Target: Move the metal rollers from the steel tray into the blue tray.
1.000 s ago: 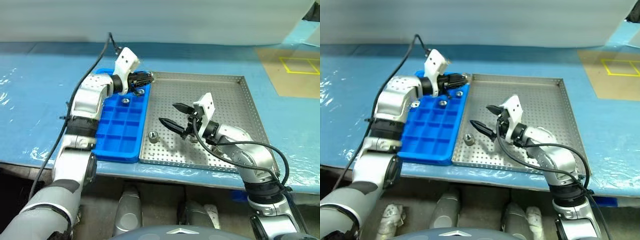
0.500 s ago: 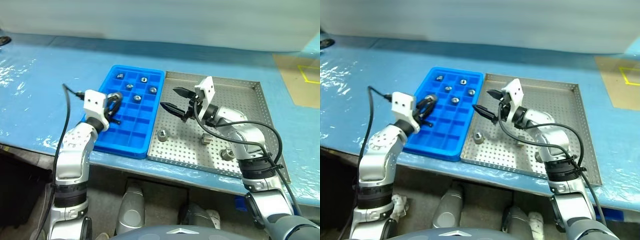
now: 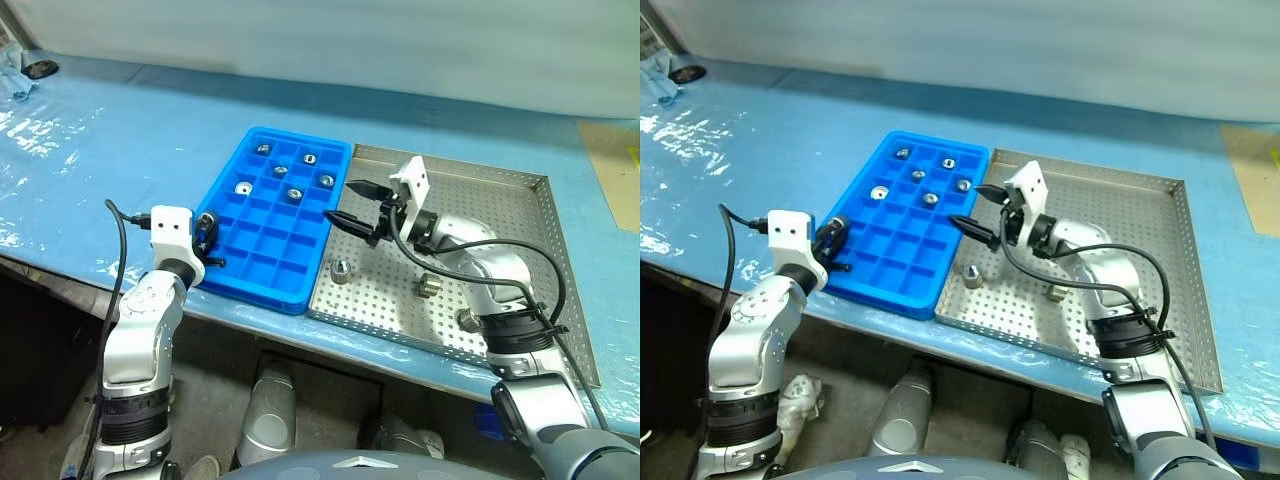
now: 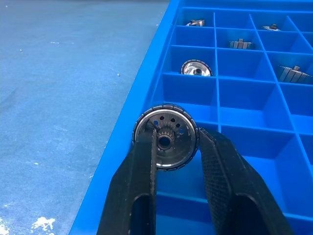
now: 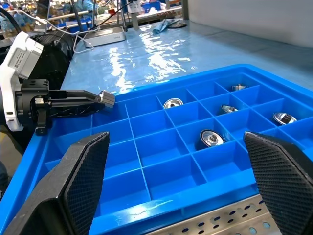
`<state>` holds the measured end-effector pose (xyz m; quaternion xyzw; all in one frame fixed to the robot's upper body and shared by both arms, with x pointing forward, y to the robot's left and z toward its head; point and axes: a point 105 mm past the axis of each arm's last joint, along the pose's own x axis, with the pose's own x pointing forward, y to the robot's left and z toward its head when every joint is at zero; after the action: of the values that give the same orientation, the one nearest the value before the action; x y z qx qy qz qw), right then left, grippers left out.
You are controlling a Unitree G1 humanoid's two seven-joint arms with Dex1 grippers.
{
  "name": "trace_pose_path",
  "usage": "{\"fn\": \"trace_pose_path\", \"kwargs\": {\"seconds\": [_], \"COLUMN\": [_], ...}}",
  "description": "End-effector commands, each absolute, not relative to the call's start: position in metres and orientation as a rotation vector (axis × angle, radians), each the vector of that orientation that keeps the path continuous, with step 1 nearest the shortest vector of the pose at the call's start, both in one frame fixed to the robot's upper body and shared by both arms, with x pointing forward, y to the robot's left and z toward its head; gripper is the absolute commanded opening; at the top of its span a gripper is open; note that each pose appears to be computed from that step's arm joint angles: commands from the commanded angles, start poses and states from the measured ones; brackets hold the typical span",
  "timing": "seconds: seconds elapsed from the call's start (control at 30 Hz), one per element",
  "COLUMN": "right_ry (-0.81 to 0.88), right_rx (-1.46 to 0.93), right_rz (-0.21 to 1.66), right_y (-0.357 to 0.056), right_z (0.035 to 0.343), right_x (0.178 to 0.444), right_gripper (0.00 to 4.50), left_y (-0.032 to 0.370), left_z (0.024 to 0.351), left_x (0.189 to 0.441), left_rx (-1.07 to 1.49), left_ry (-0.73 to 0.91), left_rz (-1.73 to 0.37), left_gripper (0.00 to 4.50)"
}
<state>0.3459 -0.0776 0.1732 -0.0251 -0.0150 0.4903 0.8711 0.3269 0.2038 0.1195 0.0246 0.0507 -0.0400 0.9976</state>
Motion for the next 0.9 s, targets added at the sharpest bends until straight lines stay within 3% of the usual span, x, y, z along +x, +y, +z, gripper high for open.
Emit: {"fn": "trace_pose_path", "kwargs": {"seconds": [0.03,0.2,0.37,0.6,0.9], "right_ry": [-0.098,-0.094,-0.047,0.033,0.116], "right_rx": [-0.071,-0.079,-0.096,-0.101,-0.095], "right_rz": [1.022,1.028,1.096,1.124,1.051], "right_y": [-0.081,-0.084,-0.086,-0.100,-0.114], "right_z": [0.191,0.192,0.189,0.185,0.173], "right_x": [0.344,0.339,0.321,0.297,0.276], "right_gripper": [4.50,4.50,4.50,4.50,4.50], "left_y": [0.210,0.184,0.136,0.093,0.043], "left_z": [0.126,0.128,0.145,0.187,0.193], "left_x": [0.328,0.333,0.336,0.363,0.364], "left_rx": [0.078,0.009,-0.049,-0.088,0.114], "left_ry": [0.092,0.094,0.061,-0.053,-0.050], "left_rz": [-0.045,-0.168,-0.412,-0.573,-1.002], "left_gripper": [1.63,3.31,3.31,3.31,3.31]}}
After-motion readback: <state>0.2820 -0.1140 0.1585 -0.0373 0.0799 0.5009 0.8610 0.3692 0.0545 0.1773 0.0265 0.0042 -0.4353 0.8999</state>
